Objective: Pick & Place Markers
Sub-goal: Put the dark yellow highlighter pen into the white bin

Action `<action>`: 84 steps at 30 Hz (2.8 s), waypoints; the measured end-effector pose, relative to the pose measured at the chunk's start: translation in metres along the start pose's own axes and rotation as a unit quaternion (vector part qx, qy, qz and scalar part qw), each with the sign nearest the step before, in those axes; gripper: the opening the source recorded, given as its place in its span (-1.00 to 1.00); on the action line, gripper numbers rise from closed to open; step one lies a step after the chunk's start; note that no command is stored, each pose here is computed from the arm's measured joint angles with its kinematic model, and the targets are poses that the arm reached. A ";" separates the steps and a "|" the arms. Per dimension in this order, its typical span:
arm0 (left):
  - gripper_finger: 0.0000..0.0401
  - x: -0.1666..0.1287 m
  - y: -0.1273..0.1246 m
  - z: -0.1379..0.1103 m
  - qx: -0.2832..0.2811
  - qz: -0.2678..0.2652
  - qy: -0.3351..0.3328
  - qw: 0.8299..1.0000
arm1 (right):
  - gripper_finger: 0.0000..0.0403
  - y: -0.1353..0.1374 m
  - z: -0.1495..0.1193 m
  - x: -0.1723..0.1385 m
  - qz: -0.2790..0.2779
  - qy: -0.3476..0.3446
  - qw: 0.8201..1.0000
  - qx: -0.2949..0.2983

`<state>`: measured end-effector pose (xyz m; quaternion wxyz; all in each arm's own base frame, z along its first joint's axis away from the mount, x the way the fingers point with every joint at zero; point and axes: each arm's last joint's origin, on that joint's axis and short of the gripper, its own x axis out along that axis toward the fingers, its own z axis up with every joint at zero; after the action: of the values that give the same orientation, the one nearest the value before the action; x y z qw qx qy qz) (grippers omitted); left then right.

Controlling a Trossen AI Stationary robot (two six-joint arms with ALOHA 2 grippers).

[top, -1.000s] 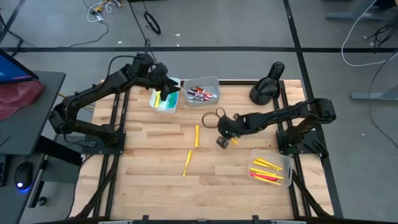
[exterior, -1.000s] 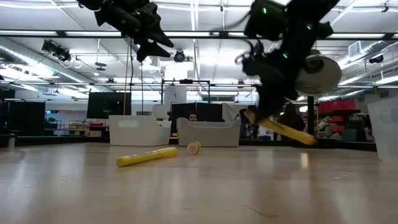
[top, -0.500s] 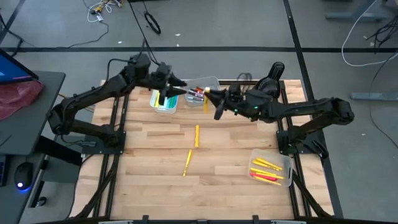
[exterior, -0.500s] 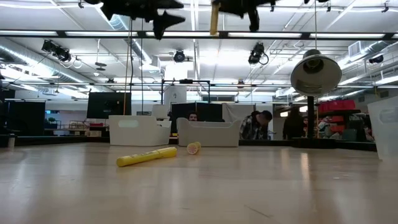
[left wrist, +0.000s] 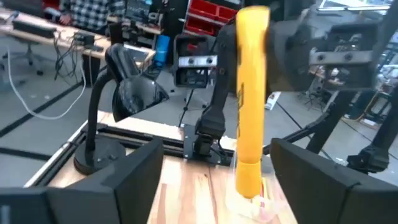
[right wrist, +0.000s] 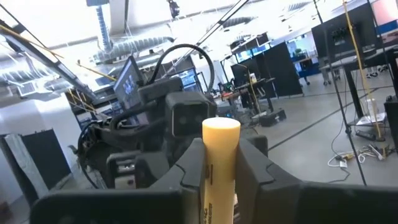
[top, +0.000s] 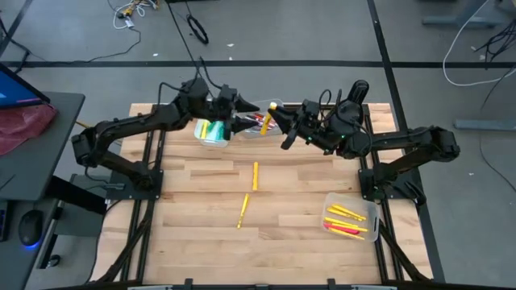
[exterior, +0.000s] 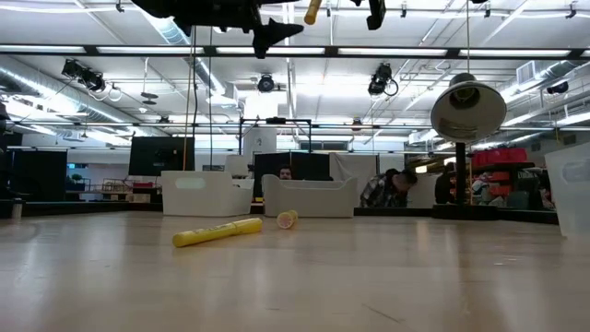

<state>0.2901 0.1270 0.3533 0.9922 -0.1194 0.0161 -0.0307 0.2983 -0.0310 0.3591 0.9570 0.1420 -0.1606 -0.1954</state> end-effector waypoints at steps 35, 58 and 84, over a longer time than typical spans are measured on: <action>-0.76 0.028 -0.010 -0.010 -0.003 -0.027 -0.043 0.999 | -0.53 0.000 0.001 0.000 -0.002 -0.004 1.000 0.015; -0.75 0.009 0.002 -0.005 -0.042 -0.030 0.001 0.999 | -0.43 0.001 0.010 -0.004 0.003 -0.019 1.000 0.004; -0.68 -0.084 0.157 -0.144 -0.283 0.412 0.424 0.755 | -0.42 -0.001 0.022 -0.015 -0.031 -0.008 0.999 0.008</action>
<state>0.2097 0.2502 0.1782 0.7214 -0.3517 0.4906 0.3394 0.2769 -0.0305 0.3747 0.9482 0.1529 -0.1650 -0.2244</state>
